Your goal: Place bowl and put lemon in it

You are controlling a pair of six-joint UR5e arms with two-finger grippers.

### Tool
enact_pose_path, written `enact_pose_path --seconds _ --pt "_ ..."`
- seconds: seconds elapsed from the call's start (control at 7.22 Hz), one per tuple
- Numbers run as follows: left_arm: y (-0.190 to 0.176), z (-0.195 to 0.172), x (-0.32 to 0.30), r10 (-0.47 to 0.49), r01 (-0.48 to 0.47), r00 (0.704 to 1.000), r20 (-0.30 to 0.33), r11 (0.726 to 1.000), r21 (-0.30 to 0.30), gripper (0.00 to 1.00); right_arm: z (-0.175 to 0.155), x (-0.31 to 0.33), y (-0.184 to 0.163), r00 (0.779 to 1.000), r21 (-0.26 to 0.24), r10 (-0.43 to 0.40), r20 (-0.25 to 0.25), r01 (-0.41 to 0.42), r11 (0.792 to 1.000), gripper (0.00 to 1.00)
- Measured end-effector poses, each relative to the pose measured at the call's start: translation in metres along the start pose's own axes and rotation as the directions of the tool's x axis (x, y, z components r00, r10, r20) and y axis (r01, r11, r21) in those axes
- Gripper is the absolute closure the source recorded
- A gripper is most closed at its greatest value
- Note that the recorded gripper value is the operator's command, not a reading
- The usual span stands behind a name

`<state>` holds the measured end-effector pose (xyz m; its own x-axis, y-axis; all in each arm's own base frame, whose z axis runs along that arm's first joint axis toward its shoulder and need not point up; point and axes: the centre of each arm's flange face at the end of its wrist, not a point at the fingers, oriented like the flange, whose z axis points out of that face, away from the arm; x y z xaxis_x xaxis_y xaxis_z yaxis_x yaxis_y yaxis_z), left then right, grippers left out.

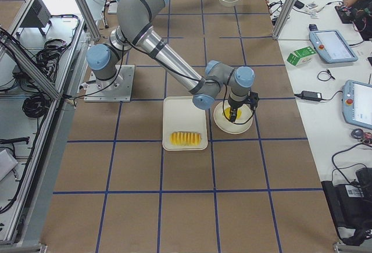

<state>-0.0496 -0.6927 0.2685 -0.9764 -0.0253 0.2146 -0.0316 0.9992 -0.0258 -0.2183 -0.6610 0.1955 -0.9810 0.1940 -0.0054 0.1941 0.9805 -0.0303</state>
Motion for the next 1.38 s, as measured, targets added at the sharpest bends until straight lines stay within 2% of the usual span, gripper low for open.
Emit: enact_pose_path --seconds 0.14,0.28,0.55,0.97,1.25,1.38 --pt "0.041 0.004 0.032 -0.008 0.007 0.999 -0.046 1.0 -0.021 1.0 -0.001 0.001 0.0 1.0 -0.002 -0.002 -0.004 0.002 1.0 1.0" --pt "0.081 0.013 0.064 -0.012 0.012 0.998 -0.065 1.0 -0.006 1.0 -0.006 0.001 0.001 1.0 -0.005 -0.004 -0.014 0.003 1.0 1.0" --pt "0.136 0.035 0.142 -0.033 0.038 0.997 -0.066 0.996 0.078 1.0 -0.04 -0.003 0.011 1.0 -0.022 -0.001 -0.026 0.0 1.0 1.0" --pt "0.179 0.073 0.194 -0.036 0.039 0.999 -0.025 0.992 0.117 1.0 -0.109 -0.057 0.034 0.999 -0.046 -0.031 -0.012 0.031 0.998 1.0" --pt "0.182 0.09 0.194 -0.031 0.034 0.999 -0.025 0.991 0.126 1.0 -0.145 -0.129 0.052 1.0 -0.051 -0.021 -0.011 0.021 0.998 1.0" --pt "0.179 0.099 0.193 -0.028 0.03 0.999 -0.022 0.992 0.122 0.76 -0.157 -0.163 0.062 1.0 -0.055 -0.021 -0.01 0.021 0.998 1.0"
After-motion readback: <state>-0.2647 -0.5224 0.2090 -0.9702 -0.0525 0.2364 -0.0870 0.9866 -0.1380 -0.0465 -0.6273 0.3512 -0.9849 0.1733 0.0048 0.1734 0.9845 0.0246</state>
